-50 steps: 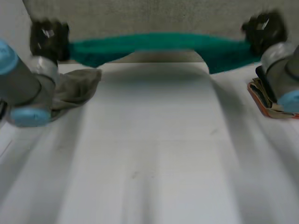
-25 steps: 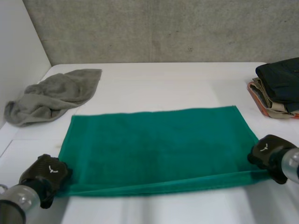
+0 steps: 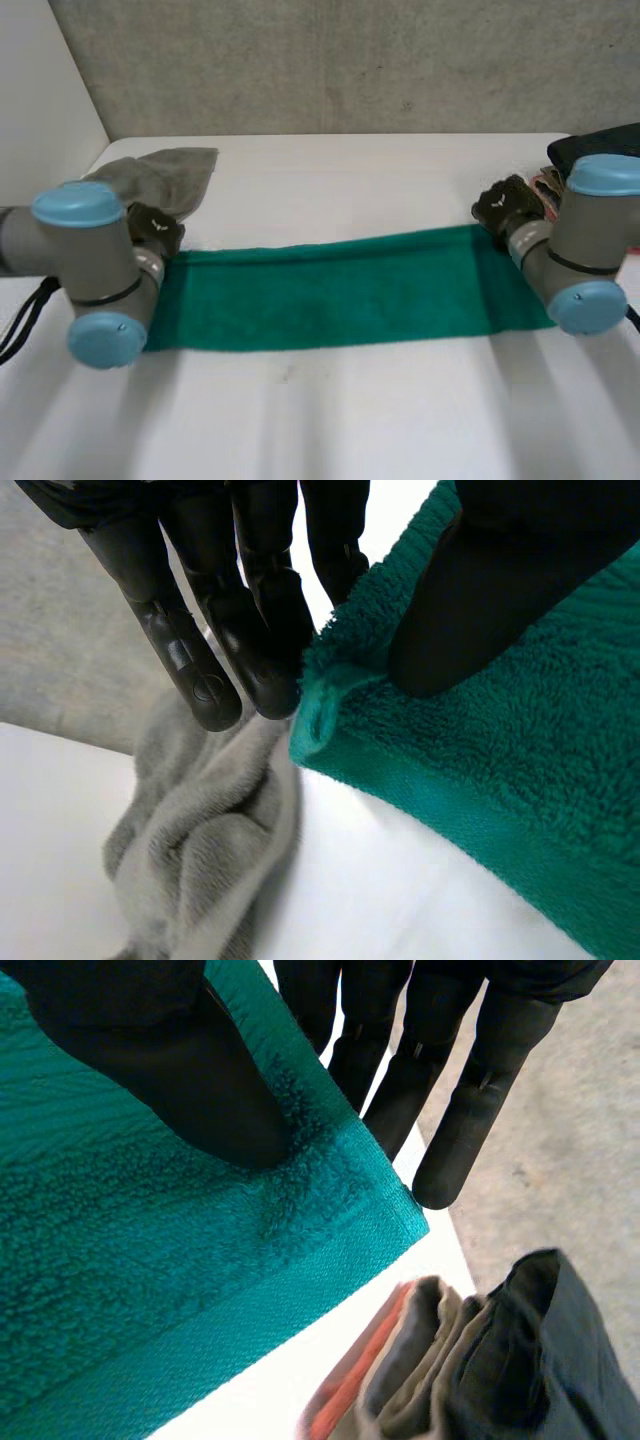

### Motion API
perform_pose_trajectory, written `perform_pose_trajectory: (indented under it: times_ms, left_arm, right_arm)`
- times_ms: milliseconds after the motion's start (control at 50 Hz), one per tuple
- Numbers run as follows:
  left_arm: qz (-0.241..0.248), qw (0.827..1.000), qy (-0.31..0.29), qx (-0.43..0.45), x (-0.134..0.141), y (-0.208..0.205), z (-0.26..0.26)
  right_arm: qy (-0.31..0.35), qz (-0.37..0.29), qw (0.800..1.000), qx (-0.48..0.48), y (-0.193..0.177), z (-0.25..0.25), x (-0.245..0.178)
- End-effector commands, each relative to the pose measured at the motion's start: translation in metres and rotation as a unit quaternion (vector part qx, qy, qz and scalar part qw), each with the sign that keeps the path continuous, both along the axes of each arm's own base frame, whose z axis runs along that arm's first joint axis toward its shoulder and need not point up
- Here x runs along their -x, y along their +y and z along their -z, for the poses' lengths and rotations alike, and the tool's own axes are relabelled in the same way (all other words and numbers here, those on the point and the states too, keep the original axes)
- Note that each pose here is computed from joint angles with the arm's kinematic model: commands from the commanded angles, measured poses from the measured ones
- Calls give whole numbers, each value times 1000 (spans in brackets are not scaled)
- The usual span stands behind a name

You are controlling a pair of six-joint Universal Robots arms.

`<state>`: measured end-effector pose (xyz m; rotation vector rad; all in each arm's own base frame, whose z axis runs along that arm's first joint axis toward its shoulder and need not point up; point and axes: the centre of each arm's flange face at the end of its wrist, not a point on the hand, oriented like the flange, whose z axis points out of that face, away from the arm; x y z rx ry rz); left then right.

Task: Fold the laundry.

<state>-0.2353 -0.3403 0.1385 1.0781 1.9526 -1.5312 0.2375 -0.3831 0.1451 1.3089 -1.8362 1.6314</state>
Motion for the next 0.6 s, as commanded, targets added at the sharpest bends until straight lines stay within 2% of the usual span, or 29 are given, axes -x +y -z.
perform_pose_trajectory:
  times_ms: [20,120,200,280,380,500,600]
  left_arm:
    - [17,999,21,40,27,-22,-7]
    - [16,997,57,52,36,-28,-15]
    - [8,994,93,56,36,-26,-25]
    - [7,988,141,66,30,-7,-62]
    - [5,984,164,69,19,20,-83]
    - [37,983,173,53,14,43,-85]
    - [63,982,176,37,15,55,-72]
  right_arm:
    - [-11,-8,999,32,-27,10,-21]
    - [-6,32,998,45,-35,9,-23]
    - [-56,57,996,46,-29,-13,-19]
    - [-120,54,991,26,-7,-40,-12]
    - [-157,31,987,-2,25,-79,17]
    - [-166,32,978,-119,58,-60,48]
    - [-176,66,961,-203,75,-29,71]
